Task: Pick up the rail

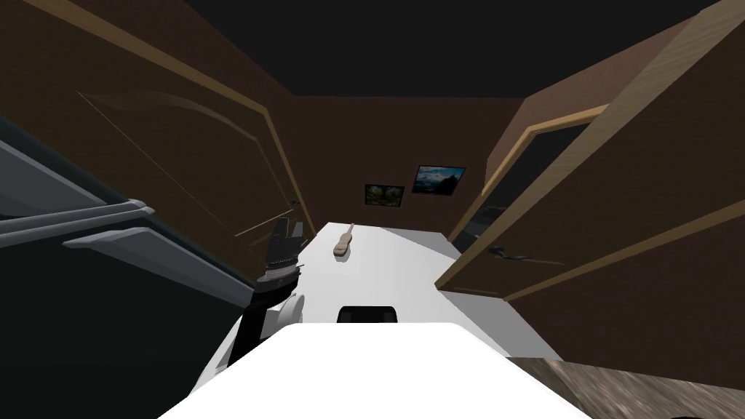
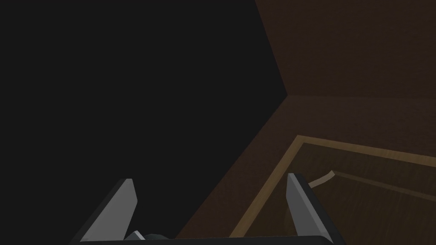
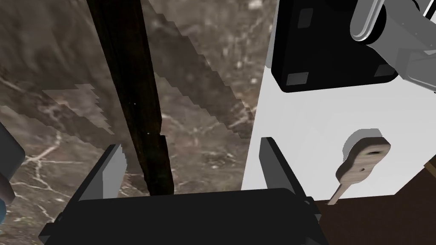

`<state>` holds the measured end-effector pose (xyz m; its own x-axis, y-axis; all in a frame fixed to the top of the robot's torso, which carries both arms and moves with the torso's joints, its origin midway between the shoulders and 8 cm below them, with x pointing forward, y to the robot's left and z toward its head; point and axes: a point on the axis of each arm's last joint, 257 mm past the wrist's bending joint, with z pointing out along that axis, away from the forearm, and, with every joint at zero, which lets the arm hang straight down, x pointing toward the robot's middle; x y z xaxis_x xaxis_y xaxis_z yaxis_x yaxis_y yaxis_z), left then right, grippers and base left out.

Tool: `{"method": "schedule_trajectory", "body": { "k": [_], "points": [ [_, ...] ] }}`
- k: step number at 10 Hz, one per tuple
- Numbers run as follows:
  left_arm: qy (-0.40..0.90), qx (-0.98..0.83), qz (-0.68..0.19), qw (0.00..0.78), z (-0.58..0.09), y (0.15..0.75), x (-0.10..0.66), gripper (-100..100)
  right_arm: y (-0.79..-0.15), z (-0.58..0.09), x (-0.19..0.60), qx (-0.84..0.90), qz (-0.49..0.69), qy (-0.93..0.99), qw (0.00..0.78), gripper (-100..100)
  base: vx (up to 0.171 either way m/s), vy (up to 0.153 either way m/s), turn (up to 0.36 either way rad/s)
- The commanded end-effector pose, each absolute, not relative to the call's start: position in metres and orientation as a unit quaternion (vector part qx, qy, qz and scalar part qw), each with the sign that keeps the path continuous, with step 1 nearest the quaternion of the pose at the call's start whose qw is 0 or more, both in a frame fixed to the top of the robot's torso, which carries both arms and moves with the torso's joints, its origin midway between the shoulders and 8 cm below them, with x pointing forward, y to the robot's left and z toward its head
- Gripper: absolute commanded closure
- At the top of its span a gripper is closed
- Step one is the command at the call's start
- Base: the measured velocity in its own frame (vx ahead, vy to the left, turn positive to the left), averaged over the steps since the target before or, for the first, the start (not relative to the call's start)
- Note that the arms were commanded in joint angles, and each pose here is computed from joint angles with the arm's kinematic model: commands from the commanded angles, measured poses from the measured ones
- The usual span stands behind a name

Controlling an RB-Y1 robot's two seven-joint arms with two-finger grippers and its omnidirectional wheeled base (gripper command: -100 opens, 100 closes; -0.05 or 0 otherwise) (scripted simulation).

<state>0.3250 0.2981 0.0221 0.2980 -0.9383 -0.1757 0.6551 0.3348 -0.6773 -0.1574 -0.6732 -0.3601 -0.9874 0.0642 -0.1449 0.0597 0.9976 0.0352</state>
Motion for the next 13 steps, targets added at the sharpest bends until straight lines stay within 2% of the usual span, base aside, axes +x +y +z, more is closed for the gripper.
{"method": "schedule_trajectory", "body": {
  "k": [1, 3, 4, 8, 9, 10, 13],
  "points": [
    [0.284, -0.249, -0.52, 0.766, 0.022, 0.298, 0.325, 0, -0.683, -0.353, -0.166, 0.037, 0.002, 0.997, 0.065, -100, 0.0, 0.0, 0.0],
    [0.284, -0.249, -0.52, 0.766, 0.022, 0.298, 0.325, 0, -0.687, -0.349, -0.168, 0.039, -0.003, 0.997, 0.063, -100, 0.0, 0.0, 0.0],
    [0.284, -0.249, -0.52, 0.766, 0.022, 0.298, 0.325, 0, -0.687, -0.349, -0.169, 0.04, -0.004, 0.997, 0.062, 100, 0.0, 0.0, 0.0],
    [0.284, -0.249, -0.52, 0.766, 0.022, 0.298, 0.325, 0, -0.689, -0.347, -0.169, 0.04, -0.006, 0.997, 0.061, 100, 0.0, -0.002, 0.0],
    [0.284, -0.249, -0.52, 0.766, 0.022, 0.298, 0.325, 0, -0.689, -0.347, -0.169, 0.04, -0.006, 0.997, 0.061, 0, 0.0, 0.0, 0.0],
    [0.284, -0.249, -0.52, 0.766, 0.022, 0.298, 0.325, 0, -0.703, -0.338, -0.164, 0.04, -0.024, 0.997, 0.059, 100, -0.035, 0.0, -0.046],
    [0.284, -0.249, -0.52, 0.766, 0.022, 0.298, 0.325, 0, -0.722, -0.322, -0.141, 0.033, -0.043, 0.997, 0.059, 100, -0.062, -0.012, -0.048]
  ]
}}
